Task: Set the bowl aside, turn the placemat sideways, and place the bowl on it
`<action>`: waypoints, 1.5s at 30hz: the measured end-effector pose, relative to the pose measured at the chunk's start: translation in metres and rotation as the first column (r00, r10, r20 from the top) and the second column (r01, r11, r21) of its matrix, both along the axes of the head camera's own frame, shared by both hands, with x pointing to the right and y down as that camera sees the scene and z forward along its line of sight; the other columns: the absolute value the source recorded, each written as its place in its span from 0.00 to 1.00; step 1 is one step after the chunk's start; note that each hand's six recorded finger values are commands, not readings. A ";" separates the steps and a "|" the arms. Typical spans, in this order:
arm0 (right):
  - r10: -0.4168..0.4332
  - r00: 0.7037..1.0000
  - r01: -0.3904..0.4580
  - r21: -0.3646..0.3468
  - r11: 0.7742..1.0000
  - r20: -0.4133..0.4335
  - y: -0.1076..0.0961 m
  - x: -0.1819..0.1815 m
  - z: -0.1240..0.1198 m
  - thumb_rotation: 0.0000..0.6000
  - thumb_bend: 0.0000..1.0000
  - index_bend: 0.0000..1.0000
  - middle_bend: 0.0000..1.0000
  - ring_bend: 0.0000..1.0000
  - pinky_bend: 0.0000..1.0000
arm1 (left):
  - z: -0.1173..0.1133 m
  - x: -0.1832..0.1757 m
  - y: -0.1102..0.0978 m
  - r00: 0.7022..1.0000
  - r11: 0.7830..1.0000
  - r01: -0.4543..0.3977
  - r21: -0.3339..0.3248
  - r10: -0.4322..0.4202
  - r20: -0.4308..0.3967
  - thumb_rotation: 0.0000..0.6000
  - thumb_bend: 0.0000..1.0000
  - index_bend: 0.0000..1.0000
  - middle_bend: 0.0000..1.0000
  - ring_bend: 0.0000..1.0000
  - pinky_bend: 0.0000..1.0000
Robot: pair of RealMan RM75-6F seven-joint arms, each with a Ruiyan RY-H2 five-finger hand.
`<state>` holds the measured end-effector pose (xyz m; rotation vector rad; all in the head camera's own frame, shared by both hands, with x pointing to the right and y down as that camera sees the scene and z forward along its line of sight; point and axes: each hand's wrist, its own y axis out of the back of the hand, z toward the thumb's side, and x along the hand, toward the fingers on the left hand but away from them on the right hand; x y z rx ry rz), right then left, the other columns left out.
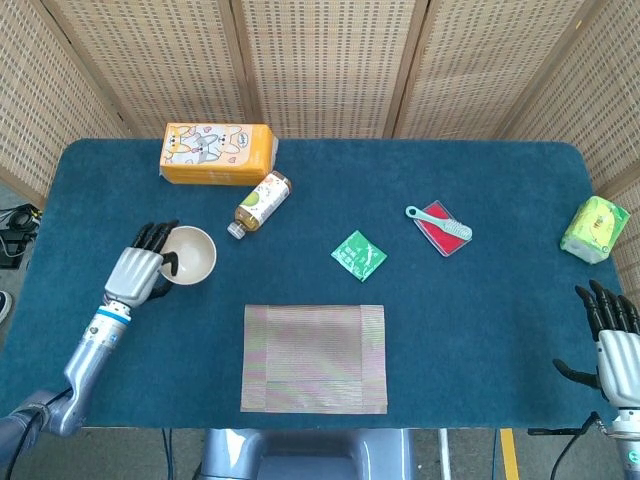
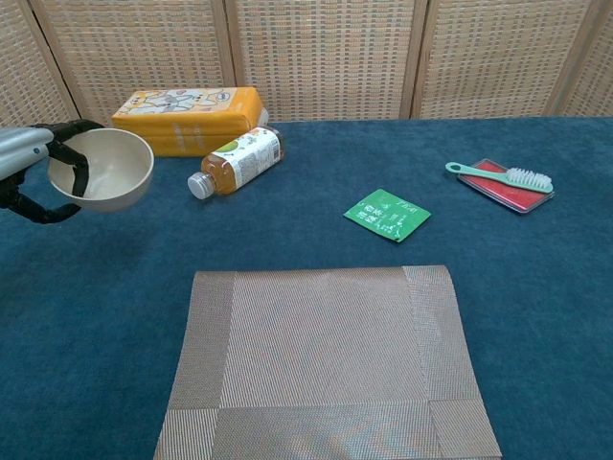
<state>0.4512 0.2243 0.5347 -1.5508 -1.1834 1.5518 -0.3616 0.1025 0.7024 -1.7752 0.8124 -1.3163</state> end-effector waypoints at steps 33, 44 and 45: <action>-0.008 1.000 0.007 -0.013 1.000 -0.017 -0.002 -0.002 0.005 1.00 0.00 0.00 0.00 0.00 0.00 | -0.049 0.034 0.014 0.962 0.996 -0.085 -0.021 0.076 -0.263 1.00 0.16 0.38 0.00 0.00 0.00; 0.013 0.999 -0.013 -0.004 1.000 -0.032 -0.004 0.003 0.003 1.00 0.00 0.00 0.00 0.00 0.00 | -0.046 0.102 0.106 0.829 0.836 -0.532 -0.137 0.481 -0.287 1.00 0.23 0.39 0.00 0.00 0.00; 0.015 0.999 -0.015 -0.004 1.000 -0.033 -0.004 0.004 0.003 1.00 0.00 0.00 0.00 0.00 0.00 | -0.045 0.107 0.111 0.817 0.823 -0.550 -0.141 0.495 -0.295 1.00 0.23 0.39 0.00 0.00 0.00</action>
